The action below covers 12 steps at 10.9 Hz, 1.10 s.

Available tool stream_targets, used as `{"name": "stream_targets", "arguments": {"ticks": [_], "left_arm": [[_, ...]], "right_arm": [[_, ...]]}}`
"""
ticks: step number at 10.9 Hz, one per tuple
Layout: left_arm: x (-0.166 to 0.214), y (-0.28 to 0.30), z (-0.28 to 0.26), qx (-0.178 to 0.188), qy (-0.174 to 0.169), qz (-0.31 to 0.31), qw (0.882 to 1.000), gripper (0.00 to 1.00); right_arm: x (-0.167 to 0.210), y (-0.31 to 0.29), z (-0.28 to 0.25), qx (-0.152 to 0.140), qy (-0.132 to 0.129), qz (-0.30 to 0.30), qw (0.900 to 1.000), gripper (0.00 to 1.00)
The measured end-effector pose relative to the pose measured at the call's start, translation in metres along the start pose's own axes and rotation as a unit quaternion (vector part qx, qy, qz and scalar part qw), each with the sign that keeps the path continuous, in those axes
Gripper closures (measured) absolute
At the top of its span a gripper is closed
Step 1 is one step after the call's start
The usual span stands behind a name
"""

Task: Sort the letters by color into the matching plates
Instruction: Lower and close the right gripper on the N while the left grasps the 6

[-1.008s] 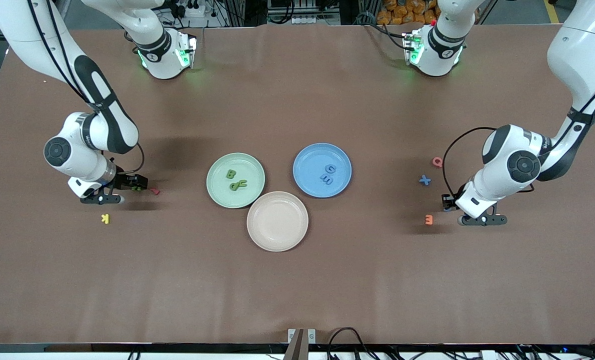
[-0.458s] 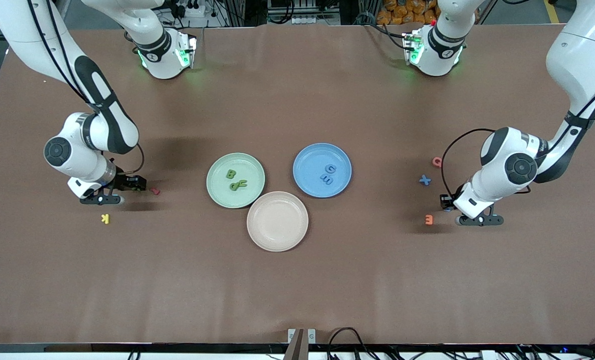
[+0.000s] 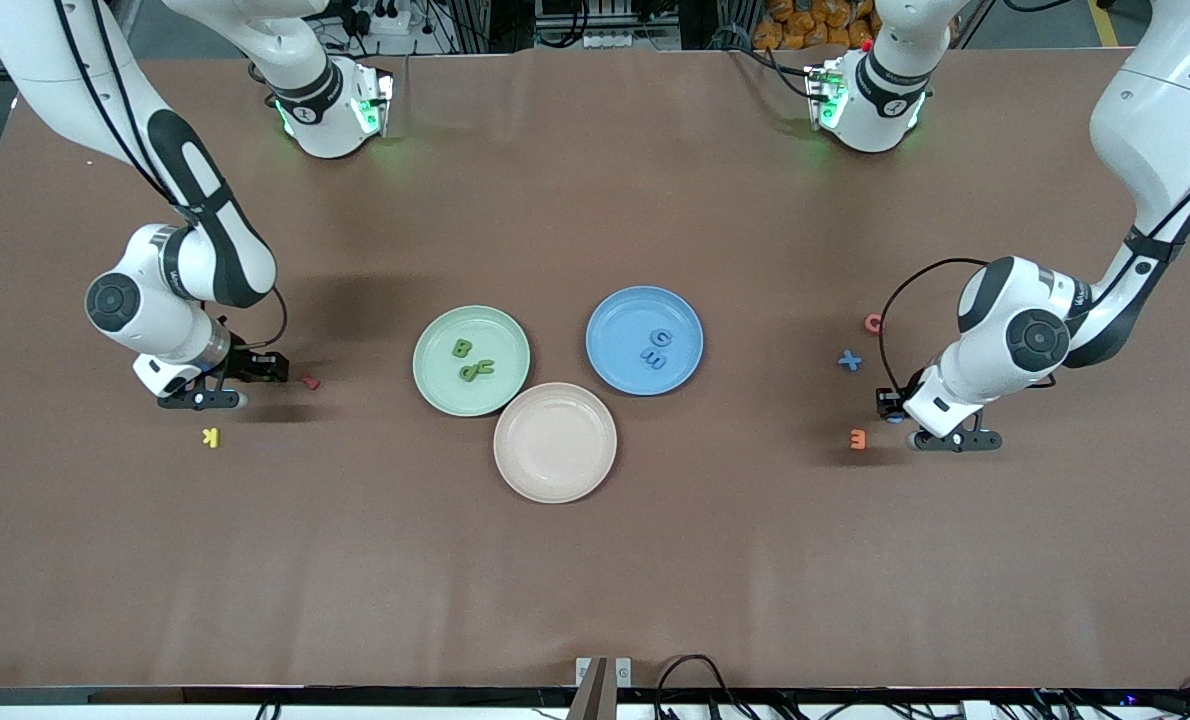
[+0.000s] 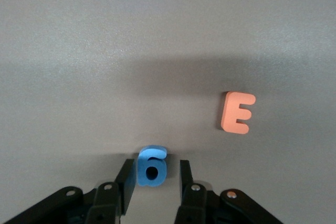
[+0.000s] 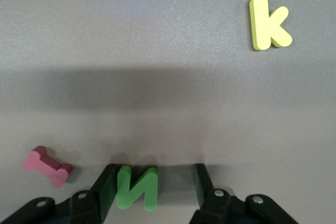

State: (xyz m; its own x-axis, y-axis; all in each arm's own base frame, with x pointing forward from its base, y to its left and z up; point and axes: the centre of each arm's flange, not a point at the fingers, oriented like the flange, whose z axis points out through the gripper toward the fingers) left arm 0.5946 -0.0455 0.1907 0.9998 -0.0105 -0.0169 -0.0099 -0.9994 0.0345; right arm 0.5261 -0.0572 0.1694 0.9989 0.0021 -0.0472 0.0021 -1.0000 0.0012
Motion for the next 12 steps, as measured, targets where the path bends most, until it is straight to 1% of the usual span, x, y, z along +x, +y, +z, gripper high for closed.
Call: {"name": "stream_targets", "arguments": {"ticks": [4,6,8,9,10,11,12], "left_arm": [[-0.0003,-0.0015,0.0019,0.0,-0.001,-0.001,1.0,0.58],[-0.0005,-0.0015,0.0025,0.0,-0.002,-0.001,1.0,0.59],[-0.0007,-0.0015,0.0033,-0.001,-0.003,-0.001,1.0,0.59],[-0.001,-0.0026,0.0048,-0.001,-0.004,-0.002,1.0,0.59],[-0.0013,-0.0046,0.0066,0.002,-0.004,0.0,1.0,0.62],[-0.0015,-0.006,0.0082,0.005,-0.003,0.003,1.0,0.64],[-0.0016,-0.0069,0.0096,0.006,-0.003,0.004,1.0,0.65]], "right_arm": [[-0.0004,-0.0001,-0.0001,0.0,0.0,0.0,1.0,0.33],[-0.0008,0.0001,-0.0006,0.0,0.0,0.0,1.0,0.37],[-0.0009,-0.0003,-0.002,0.0,0.001,0.0,1.0,0.44],[-0.0014,-0.0005,-0.0024,0.0,0.001,0.0,1.0,0.47],[-0.0013,-0.0002,-0.0033,0.0,0.002,0.0,1.0,0.52],[-0.0017,-0.0003,-0.0032,0.0,0.002,0.0,1.0,0.53],[-0.0014,0.0001,-0.0044,0.0,0.003,0.0,1.0,0.62]]}}
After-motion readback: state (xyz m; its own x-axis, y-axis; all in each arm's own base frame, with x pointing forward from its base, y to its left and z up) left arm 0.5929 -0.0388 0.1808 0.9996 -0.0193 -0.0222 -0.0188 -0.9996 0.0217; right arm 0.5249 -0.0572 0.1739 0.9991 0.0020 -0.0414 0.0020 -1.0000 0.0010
